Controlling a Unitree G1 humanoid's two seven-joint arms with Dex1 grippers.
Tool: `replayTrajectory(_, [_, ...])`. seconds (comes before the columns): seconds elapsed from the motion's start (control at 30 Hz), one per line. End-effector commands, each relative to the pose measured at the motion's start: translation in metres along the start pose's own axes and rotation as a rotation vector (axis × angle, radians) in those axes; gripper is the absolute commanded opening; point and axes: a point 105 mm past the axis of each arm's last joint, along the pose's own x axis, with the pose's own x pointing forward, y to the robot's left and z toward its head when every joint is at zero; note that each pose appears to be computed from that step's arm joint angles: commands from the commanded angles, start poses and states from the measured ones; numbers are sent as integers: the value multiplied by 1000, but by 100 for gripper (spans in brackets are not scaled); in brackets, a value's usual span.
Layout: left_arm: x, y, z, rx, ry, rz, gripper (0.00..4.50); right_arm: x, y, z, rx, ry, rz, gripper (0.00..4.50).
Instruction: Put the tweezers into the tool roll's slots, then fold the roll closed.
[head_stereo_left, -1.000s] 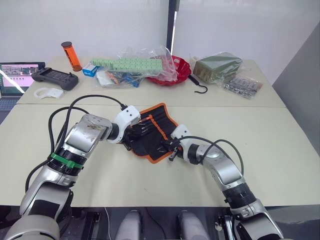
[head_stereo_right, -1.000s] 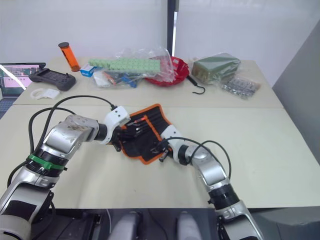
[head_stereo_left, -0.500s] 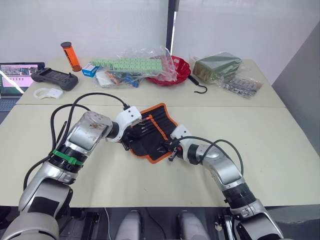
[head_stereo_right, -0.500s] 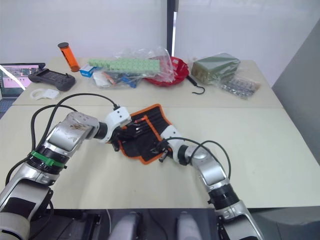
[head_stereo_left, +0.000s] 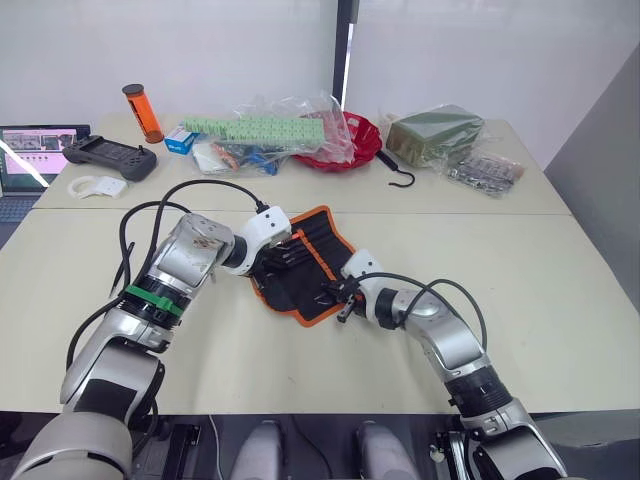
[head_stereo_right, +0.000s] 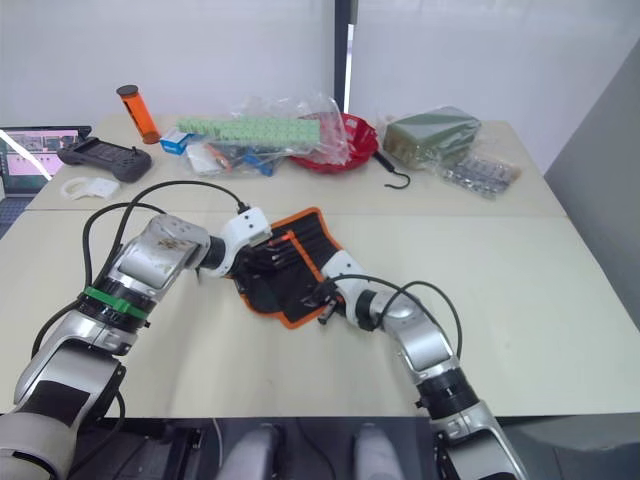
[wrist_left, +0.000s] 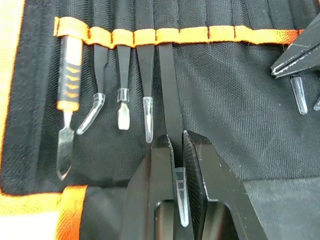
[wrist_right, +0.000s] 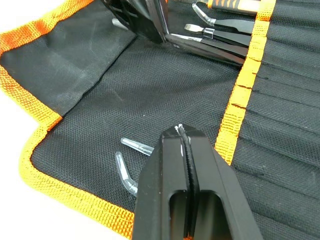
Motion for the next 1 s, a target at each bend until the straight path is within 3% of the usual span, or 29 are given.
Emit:
replayTrajectory(0.03, [1,4,20,61,-36,25,0,-3,14,-59,102,209,29,4])
replayTrajectory(0.3, [13,6,41,144,-84,41,0,-6,17,-61,111,214,29,4])
replayTrajectory(0.73, [17,8,41,159,-73,36,0,-10,20,-63,122,221,25,4])
replayTrajectory(0.8, [7,9,41,137,-79,31,85,-10,15,-61,130,207,10,0])
replayTrajectory(1.0, [-20,11,39,102,-98,57,280,-13,10,-57,155,171,-6,0])
